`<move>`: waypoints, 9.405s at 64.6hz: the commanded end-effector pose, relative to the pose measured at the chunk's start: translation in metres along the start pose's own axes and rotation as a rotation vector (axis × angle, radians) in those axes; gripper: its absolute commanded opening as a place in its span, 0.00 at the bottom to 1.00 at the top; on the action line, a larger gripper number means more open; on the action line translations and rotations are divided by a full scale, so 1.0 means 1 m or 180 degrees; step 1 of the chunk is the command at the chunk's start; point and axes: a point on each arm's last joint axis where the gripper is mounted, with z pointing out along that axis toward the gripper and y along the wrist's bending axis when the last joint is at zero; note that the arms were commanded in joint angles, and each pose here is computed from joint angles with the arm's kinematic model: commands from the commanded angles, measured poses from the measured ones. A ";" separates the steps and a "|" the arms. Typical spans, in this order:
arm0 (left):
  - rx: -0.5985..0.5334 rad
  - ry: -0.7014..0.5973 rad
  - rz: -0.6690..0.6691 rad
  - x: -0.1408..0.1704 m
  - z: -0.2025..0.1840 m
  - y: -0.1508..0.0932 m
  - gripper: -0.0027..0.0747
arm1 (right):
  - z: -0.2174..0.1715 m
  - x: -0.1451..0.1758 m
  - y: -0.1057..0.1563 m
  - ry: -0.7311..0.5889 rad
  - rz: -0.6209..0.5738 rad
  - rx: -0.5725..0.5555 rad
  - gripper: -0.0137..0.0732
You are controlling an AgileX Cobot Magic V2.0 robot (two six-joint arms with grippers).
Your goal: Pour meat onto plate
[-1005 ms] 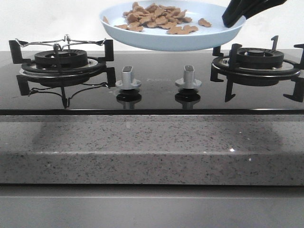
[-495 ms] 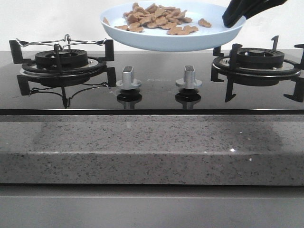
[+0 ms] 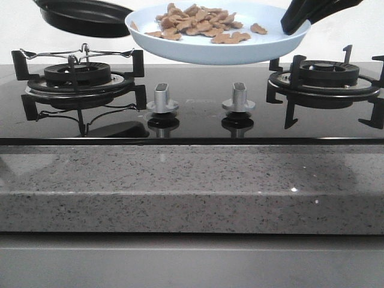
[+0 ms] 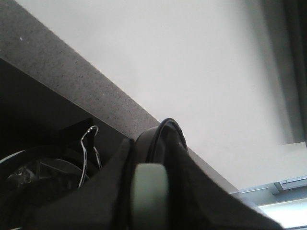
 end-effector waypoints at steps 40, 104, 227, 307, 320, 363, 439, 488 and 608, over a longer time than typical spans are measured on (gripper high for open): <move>0.0105 0.0091 0.0030 -0.010 -0.015 -0.007 0.01 | -0.019 -0.012 0.009 -0.0361 0.0016 -0.0123 0.08; -0.0625 -0.0215 0.0678 -0.045 -0.082 -0.002 0.61 | -0.019 -0.012 0.009 -0.0361 0.0016 -0.0123 0.08; -0.1469 0.0340 0.2791 0.163 -0.180 -0.124 0.60 | 0.020 -0.101 -0.005 -0.0213 -0.0173 -0.0048 0.08; -0.1474 0.0330 0.2804 0.163 -0.180 -0.124 0.60 | 0.118 -0.119 -0.033 0.0043 -0.0088 -0.0016 0.52; -0.1474 0.0330 0.2804 0.163 -0.180 -0.124 0.60 | 0.076 -0.129 -0.018 -0.0157 -0.0322 0.0082 0.53; -0.1471 0.0313 0.2808 0.162 -0.180 -0.124 0.60 | -0.083 0.009 0.009 -0.0424 -0.0891 0.0422 0.53; -0.1519 0.0437 0.2760 0.162 -0.172 -0.118 0.01 | -0.165 0.131 -0.006 -0.0955 -0.1091 0.0409 0.08; -0.1470 -0.0096 0.3069 0.154 -0.184 -0.131 0.01 | -0.165 0.132 -0.007 -0.0933 -0.1098 0.0423 0.08; -0.0885 -0.1921 0.3074 0.296 -0.272 0.011 0.01 | -0.165 0.132 -0.007 -0.0931 -0.1098 0.0423 0.08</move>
